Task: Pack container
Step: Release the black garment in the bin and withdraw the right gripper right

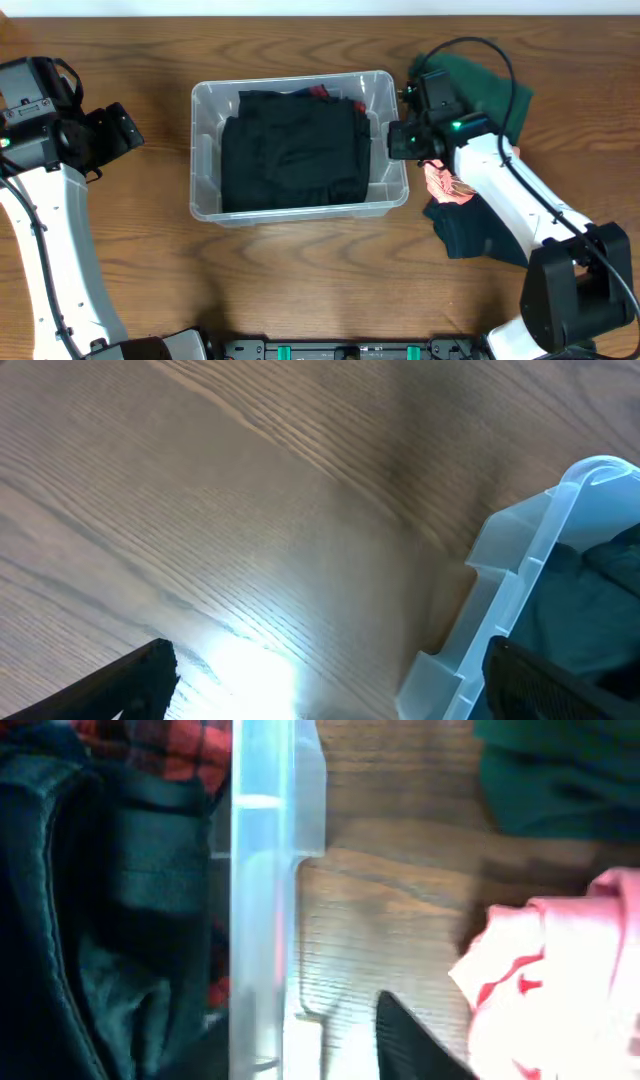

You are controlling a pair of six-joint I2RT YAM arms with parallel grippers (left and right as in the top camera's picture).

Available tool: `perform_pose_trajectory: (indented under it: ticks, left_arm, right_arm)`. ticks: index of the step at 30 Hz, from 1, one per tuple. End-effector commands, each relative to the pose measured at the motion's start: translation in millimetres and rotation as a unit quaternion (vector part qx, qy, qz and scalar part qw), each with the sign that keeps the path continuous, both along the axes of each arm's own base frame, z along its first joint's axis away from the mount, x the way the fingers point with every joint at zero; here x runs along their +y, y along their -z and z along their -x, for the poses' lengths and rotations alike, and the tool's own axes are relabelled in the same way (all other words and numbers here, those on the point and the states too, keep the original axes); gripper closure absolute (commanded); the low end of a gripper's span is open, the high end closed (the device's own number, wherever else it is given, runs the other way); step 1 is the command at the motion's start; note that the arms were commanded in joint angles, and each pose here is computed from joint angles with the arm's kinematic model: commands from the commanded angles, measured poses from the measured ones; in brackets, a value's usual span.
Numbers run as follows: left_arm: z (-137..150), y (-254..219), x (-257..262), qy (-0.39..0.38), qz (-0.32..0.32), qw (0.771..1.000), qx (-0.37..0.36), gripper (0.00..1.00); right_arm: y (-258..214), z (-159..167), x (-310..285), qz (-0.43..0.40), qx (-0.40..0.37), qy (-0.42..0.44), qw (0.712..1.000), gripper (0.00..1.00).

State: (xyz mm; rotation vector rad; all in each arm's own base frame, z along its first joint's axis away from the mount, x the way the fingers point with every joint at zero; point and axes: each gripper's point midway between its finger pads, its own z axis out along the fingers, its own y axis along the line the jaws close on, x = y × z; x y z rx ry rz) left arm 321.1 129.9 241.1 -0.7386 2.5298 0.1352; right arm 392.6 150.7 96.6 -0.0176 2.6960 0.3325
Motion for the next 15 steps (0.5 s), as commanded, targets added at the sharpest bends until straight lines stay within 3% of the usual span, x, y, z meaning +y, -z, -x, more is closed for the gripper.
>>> perform_pose_trajectory:
  ticks: [1, 6, 9, 12, 15]
  left_arm:
    - [1, 2, 3, -0.008, 0.0, 1.0, 0.004, 0.02]
    - [1, 2, 3, -0.008, 0.0, 1.0, 0.004, 0.02]
    - [1, 2, 3, -0.008, 0.0, 1.0, 0.004, 0.02]
    - [2, 2, 3, -0.008, 0.0, 1.0, 0.004, 0.02]
    - [2, 2, 3, -0.008, 0.0, 1.0, 0.004, 0.02]
  right_arm:
    - [-21, -2, 7, -0.024, -0.031, -0.039, 0.998, 0.58]
    - [-118, -12, 31, -0.108, -0.172, -0.074, 0.976, 0.49]
    - [-164, -8, 54, -0.174, -0.232, -0.125, 0.949, 0.65]
    - [-181, -3, 83, -0.239, -0.245, -0.171, 0.924, 0.69]
    - [-163, -6, 108, -0.26, -0.221, -0.185, 0.922, 0.71]
